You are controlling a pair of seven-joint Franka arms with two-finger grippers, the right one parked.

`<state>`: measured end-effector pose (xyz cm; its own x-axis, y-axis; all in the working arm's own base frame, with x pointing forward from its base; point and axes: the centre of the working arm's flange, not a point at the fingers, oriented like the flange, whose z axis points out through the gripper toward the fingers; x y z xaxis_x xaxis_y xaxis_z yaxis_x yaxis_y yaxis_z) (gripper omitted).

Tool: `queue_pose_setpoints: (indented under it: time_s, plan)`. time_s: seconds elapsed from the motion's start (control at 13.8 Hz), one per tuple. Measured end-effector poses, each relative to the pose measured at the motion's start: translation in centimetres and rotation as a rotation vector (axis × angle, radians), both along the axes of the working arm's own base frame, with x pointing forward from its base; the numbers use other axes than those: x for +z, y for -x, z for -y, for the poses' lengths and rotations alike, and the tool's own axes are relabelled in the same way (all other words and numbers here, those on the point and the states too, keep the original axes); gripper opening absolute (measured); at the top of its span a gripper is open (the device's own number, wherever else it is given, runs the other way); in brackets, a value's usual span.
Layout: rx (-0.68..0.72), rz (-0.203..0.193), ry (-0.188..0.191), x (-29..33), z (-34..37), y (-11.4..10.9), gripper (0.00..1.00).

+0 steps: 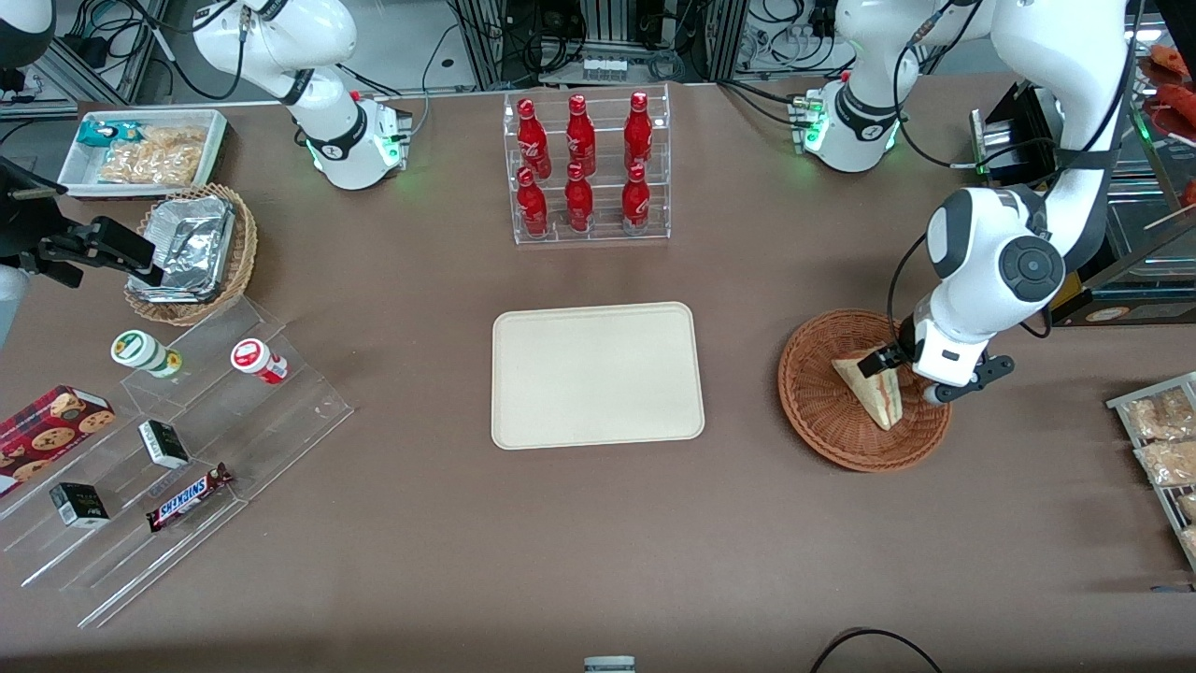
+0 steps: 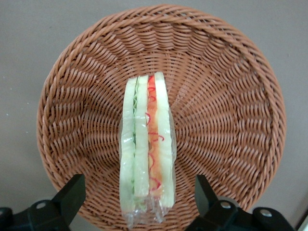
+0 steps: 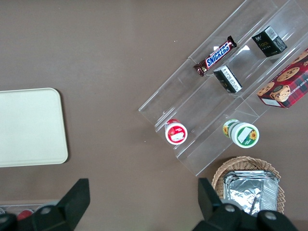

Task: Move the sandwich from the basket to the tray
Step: 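Lower the open left gripper around the sandwich and close it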

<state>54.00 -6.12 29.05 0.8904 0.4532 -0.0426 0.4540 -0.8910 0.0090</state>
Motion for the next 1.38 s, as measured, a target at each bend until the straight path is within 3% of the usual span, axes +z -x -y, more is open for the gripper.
queue_pose_setpoints:
  time_s: [0.73,1.09,1.23,1.38]
  plan:
    - [0.040,-0.025,0.004,-4.4,0.6,0.0,0.96]
    - [0.062,-0.029,0.003,-4.6,0.6,0.0,0.45]
    - [0.062,-0.027,0.003,-4.3,0.7,-0.1,0.32]
    - [0.049,-0.066,-0.002,-3.4,1.3,-0.1,0.18]
